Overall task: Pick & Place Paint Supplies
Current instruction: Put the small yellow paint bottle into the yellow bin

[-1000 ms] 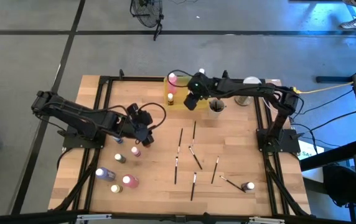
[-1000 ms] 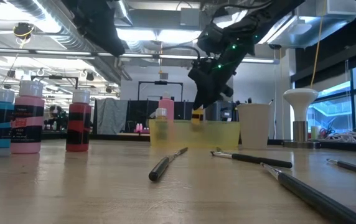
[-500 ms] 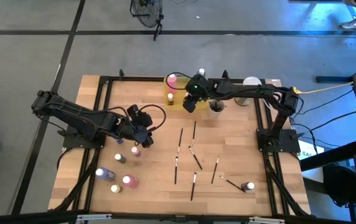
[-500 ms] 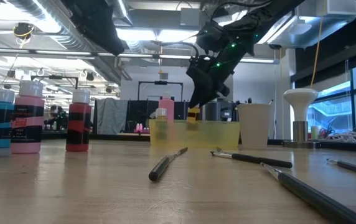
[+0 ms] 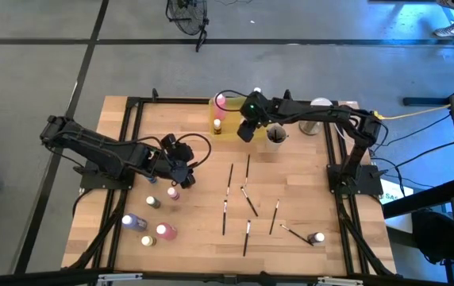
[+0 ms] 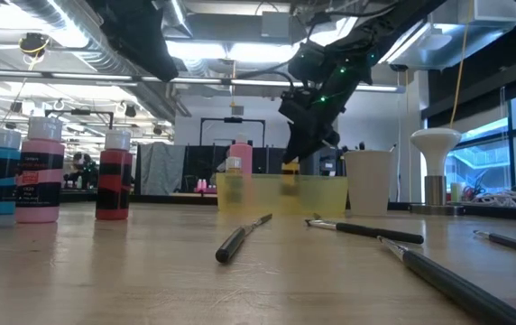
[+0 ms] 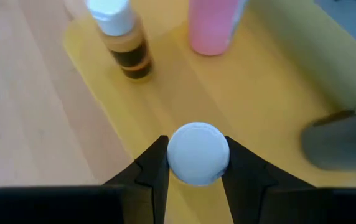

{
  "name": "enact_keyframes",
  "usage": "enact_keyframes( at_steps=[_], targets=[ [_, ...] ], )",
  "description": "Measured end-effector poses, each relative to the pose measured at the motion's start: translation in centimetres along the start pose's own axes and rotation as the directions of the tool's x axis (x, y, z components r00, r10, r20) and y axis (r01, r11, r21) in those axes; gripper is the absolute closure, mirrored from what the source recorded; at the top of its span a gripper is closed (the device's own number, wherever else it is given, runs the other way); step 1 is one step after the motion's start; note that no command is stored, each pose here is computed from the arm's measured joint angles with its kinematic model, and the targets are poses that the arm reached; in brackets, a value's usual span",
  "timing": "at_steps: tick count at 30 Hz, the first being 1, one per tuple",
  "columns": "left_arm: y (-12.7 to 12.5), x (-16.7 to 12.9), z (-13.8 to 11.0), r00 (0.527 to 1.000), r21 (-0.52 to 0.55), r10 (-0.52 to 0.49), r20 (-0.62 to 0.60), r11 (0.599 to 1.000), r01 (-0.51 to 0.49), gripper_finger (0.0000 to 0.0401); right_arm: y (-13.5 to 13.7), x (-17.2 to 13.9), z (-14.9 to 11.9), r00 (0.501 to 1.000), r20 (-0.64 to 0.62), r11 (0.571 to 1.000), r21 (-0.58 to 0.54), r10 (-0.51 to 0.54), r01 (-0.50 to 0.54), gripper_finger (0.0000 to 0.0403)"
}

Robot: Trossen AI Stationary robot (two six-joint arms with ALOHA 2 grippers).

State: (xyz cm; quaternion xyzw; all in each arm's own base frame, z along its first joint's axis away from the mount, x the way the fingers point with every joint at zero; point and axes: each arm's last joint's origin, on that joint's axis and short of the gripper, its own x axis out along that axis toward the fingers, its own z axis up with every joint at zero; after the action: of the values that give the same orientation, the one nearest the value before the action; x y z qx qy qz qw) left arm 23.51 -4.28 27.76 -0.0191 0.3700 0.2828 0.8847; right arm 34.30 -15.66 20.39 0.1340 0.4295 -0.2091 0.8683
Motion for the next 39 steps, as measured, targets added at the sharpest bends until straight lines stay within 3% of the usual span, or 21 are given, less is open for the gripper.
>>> enact_keyframes(
  at_steps=[4, 19, 23, 31, 39],
  targets=[
    [0.0, 0.0, 0.0, 1.000, -0.001, 0.000, 0.000, 1.000, 0.000, 0.0184, -0.1, -0.1, 0.1, 0.999, -0.001, 0.999, 0.005, 0.035, -0.035, 0.0286],
    [0.0, 0.0, 0.0, 1.000, -0.002, 0.001, 0.000, 1.000, -0.001, 0.0183, -0.9, -0.1, 0.2, 1.000, -0.007, 1.000, 0.022, 0.016, -0.016, 0.0286],
    [0.0, 0.0, 0.0, 1.000, -0.002, 0.001, 0.000, 1.000, -0.001, 0.0184, -0.5, -0.1, 0.2, 0.999, 0.008, 0.999, 0.005, -0.036, 0.036, 0.0286],
    [0.0, 0.0, 0.0, 1.000, -0.002, 0.001, 0.001, 1.000, -0.001, 0.0183, -0.3, -0.1, 0.3, 1.000, 0.014, 1.000, 0.004, -0.016, 0.016, 0.0286],
    [0.0, 0.0, 0.0, 1.000, -0.004, 0.001, 0.000, 1.000, -0.001, 0.0183, -0.2, 1.6, -0.2, 1.000, -0.015, 1.000, 0.006, 0.006, -0.006, 0.0286]
  ],
)
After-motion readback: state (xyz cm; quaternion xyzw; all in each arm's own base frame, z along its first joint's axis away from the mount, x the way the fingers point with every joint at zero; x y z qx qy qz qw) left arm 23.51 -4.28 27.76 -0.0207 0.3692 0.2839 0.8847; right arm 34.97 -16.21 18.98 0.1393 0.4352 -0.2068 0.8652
